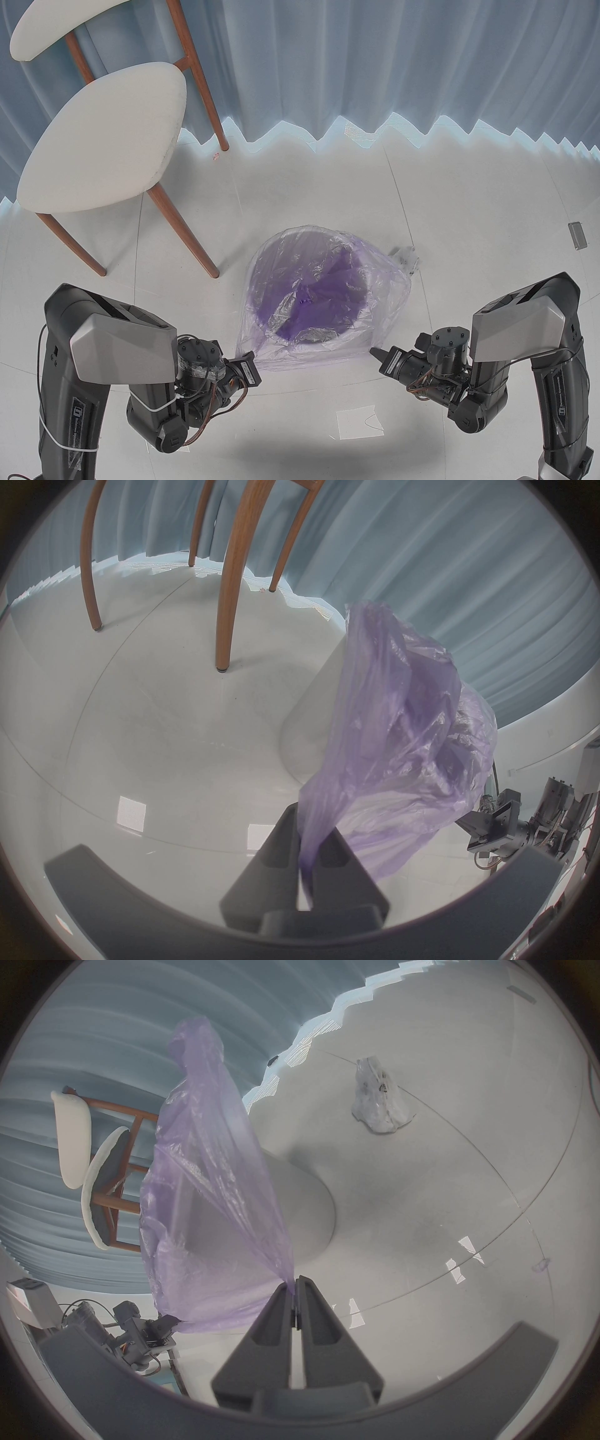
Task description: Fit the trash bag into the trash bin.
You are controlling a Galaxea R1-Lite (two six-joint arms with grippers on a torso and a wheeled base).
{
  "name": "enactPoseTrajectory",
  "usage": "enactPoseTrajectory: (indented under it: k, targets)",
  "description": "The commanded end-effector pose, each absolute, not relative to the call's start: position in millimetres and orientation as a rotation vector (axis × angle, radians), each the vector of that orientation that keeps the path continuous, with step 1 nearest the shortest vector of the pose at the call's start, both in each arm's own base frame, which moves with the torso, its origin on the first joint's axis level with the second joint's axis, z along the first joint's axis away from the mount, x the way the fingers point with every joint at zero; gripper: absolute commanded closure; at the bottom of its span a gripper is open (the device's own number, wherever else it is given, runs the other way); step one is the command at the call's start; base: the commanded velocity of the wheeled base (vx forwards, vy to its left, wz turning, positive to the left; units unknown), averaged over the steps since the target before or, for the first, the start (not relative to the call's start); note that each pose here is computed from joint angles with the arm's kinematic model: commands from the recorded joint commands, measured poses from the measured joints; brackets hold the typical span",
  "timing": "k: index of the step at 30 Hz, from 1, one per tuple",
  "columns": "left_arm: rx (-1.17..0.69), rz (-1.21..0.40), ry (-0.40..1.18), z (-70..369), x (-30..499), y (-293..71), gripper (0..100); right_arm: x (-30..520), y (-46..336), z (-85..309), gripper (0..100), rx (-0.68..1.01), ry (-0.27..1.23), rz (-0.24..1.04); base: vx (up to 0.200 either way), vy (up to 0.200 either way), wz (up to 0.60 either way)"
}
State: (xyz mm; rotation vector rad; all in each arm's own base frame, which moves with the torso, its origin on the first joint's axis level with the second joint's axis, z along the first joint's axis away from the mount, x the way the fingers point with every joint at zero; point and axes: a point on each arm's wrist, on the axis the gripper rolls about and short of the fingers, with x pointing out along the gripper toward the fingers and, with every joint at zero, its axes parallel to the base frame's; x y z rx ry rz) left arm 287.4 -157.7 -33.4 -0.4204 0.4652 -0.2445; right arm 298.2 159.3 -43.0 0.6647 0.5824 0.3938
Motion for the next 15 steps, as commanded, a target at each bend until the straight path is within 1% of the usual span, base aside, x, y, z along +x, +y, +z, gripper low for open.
enactPoseTrajectory:
  k: [1,7,10,11,12,14,15]
  targets:
    - [-0.414,-0.246,0.474,-33,284,-158,0,297,159,-43,0,0.665,0.577,0.401,0.0,0.0,0.0]
    - [-0.412,-0.208,0.453,-14,269,-150,0,280,150,-29,0,0.674,0.604,0.395,0.0,0.0,0.0]
    - [-0.423,-0.225,0.426,11,253,-143,0,263,142,-16,0,0.686,0.671,0.485,0.0,0.0,0.0]
    - [-0.423,-0.225,0.426,11,253,-143,0,263,142,-16,0,0.686,0.671,0.485,0.0,0.0,0.0]
    - [-0.44,-0.263,0.382,30,245,-146,0,253,139,-10,0,0.691,0.71,0.537,0.0,0.0,0.0]
    - [-0.466,-0.306,0.314,53,239,-147,0,247,137,-7,0,0.691,0.731,0.56,0.0,0.0,0.0]
    - [-0.467,-0.309,0.308,55,239,-147,0,247,137,-7,0,0.691,0.732,0.562,0.0,0.0,0.0]
